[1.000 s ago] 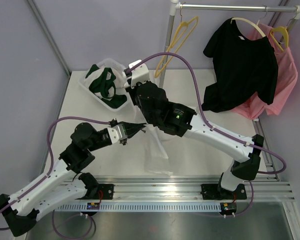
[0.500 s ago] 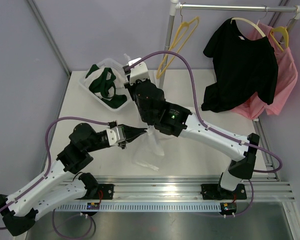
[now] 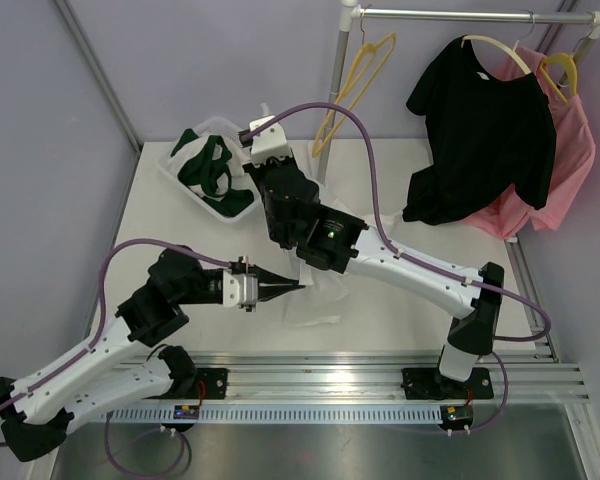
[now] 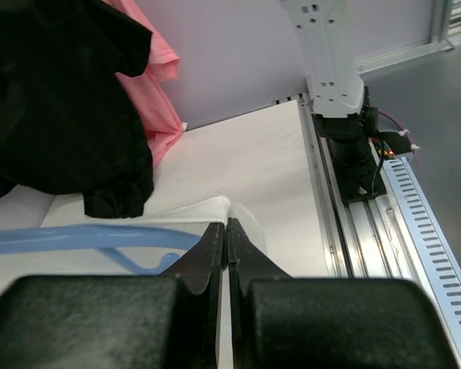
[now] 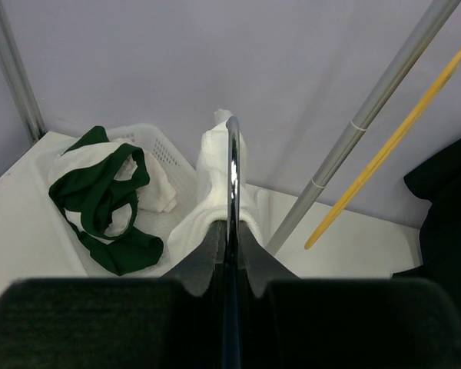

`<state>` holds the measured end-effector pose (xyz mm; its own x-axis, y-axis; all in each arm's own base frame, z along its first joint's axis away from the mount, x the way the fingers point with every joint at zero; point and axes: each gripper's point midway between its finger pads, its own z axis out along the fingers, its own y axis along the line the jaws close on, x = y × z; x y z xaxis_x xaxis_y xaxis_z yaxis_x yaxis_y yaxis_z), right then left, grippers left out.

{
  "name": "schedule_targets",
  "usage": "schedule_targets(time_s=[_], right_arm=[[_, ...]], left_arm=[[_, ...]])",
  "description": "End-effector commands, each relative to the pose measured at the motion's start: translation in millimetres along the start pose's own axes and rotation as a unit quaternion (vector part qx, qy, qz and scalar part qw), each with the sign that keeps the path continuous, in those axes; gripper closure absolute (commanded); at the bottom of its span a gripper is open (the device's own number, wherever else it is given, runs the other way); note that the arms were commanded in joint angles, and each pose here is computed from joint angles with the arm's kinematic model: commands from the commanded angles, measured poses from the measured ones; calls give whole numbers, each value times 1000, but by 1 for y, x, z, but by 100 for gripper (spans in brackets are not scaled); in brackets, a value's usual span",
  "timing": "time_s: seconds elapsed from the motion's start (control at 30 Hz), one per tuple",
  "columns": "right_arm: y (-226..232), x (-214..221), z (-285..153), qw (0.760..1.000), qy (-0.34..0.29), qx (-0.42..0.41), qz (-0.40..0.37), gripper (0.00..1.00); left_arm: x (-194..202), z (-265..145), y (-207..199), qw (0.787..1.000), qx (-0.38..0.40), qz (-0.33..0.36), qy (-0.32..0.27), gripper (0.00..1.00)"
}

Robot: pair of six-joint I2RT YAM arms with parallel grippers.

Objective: Remove the t-shirt from the hanger
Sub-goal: Remove the tshirt from the hanger

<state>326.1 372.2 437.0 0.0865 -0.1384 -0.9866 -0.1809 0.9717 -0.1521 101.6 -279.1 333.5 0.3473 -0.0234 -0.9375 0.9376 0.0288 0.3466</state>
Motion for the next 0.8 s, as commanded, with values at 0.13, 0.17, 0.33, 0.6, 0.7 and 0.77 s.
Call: schedule_targets(time_s=[0.13, 0.17, 0.33, 0.6, 0.7, 0.77], right_arm=[[-24, -46, -4, 996, -50, 34, 64, 100], [-25, -47, -4, 996, -49, 34, 64, 100], [-30, -48, -8, 997, -32, 31, 63, 100], [-44, -48, -22, 997, -13, 17, 78, 100], [-45, -48, -30, 996, -5, -8, 87, 100], [-48, -42, -33, 997, 8, -13, 74, 100]], left_arm=[[0, 16, -27, 997, 66, 37, 7, 96], [3, 17, -27, 997, 61, 39, 14, 96], [24, 28, -22, 996, 53, 48, 48, 95], [48, 39, -11, 995, 36, 44, 85, 100], [47, 38, -8, 995, 26, 53, 80, 100], [50, 36, -10, 995, 28, 58, 79, 100]])
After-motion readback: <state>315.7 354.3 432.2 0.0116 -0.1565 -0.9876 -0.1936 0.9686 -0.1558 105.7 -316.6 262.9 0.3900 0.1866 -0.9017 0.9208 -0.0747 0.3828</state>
